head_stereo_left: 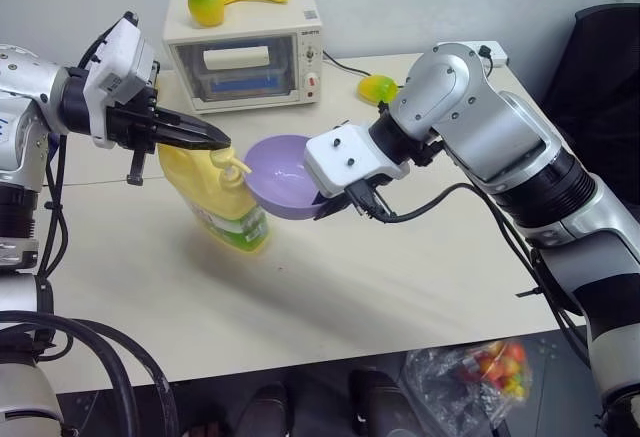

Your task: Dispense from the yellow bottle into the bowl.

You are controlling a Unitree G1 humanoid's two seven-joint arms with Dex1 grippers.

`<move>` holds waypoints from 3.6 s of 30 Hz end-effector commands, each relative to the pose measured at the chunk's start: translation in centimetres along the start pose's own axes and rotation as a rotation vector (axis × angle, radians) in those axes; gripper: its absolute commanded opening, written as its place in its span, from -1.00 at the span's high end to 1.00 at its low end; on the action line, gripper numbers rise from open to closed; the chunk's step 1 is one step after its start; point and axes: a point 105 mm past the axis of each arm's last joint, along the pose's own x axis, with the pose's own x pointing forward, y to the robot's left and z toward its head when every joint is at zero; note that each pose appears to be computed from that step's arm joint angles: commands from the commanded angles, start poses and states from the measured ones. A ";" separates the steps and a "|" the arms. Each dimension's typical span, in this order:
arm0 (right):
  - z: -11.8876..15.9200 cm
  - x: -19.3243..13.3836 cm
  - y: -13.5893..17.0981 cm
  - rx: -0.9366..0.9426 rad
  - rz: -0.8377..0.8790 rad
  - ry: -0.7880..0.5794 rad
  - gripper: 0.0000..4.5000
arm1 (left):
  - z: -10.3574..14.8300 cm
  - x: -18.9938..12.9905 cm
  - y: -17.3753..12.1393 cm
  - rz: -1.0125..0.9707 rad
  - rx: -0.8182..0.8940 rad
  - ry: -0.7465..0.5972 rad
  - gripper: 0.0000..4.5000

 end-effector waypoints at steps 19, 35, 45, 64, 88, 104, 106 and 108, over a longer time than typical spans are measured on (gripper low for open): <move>2.2 -0.6 0.7 -0.093 0.025 0.010 1.00 | -0.8 0.1 -2.6 -0.152 0.011 0.061 0.99; 0.9 -0.5 0.7 -0.082 0.031 0.045 1.00 | 1.4 -0.2 -0.8 -0.079 0.051 -0.034 0.99; 0.6 -0.4 1.3 -0.082 0.045 0.057 1.00 | 1.3 -0.5 -1.6 -0.112 0.031 -0.008 0.99; 1.3 -0.5 1.6 -0.084 0.044 0.039 1.00 | -1.2 0.0 -2.7 -0.156 0.047 0.099 0.99; 2.0 -0.6 1.5 -0.105 0.054 0.041 1.00 | -4.0 1.3 -4.3 -0.215 -0.010 0.122 0.99; 2.5 -0.4 1.6 -0.092 0.079 -0.005 1.00 | -3.9 1.0 -3.4 -0.172 -0.011 0.118 0.99; 2.5 -0.3 1.6 -0.094 0.081 -0.005 1.00 | -3.9 0.9 -3.3 -0.168 -0.012 0.117 0.99; 2.5 -0.3 1.5 -0.095 0.081 -0.005 1.00 | -4.0 0.9 -3.3 -0.167 -0.014 0.118 0.99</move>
